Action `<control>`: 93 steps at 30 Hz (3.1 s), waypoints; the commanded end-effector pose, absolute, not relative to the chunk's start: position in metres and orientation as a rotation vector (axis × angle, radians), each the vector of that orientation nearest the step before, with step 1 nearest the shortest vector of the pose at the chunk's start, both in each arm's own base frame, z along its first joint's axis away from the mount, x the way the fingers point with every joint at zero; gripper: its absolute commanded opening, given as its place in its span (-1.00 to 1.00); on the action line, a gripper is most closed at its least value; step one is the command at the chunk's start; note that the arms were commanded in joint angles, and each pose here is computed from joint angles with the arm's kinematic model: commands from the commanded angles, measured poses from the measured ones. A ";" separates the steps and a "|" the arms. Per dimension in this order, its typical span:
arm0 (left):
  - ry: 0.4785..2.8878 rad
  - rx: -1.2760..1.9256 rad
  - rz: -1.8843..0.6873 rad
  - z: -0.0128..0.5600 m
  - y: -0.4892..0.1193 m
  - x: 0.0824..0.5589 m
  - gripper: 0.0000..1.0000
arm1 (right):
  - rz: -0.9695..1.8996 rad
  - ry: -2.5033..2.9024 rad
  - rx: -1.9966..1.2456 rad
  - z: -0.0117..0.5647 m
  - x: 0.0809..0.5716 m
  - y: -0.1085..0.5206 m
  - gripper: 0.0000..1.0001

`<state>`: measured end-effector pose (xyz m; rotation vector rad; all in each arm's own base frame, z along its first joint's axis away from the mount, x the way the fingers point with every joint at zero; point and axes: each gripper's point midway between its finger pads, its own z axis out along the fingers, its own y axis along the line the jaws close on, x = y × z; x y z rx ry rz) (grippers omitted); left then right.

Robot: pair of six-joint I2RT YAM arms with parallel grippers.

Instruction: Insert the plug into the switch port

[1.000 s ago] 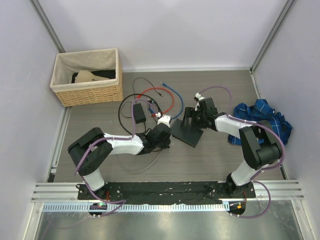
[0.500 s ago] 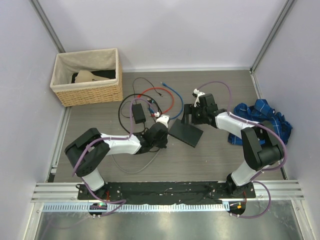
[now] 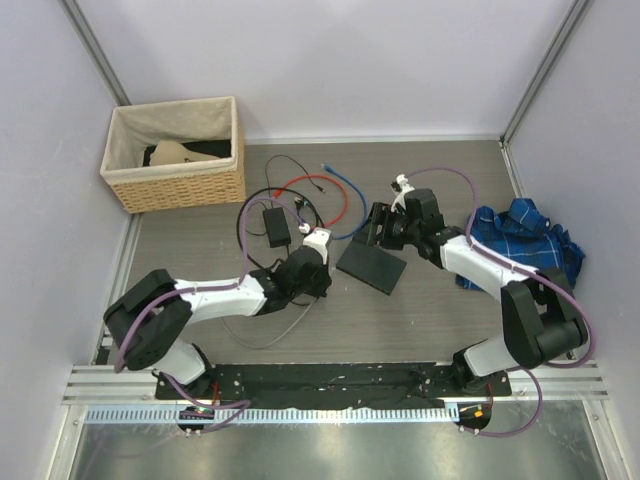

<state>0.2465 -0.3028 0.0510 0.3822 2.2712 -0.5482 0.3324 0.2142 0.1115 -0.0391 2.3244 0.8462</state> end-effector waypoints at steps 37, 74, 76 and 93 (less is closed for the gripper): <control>1.997 0.307 -0.784 0.144 -0.312 0.249 -0.80 | 1.431 2.219 0.246 0.136 0.274 0.290 -0.98; 1.932 0.431 -0.693 0.138 -0.318 0.251 -1.00 | 1.318 2.243 0.263 0.127 0.270 0.285 -0.96; 1.953 0.439 -0.679 0.130 -0.315 0.249 -1.00 | 1.253 2.249 0.244 0.120 0.274 0.278 -0.71; 2.072 0.551 -0.540 0.075 -0.308 0.248 -1.00 | 0.326 2.220 -0.204 0.119 0.357 0.193 0.63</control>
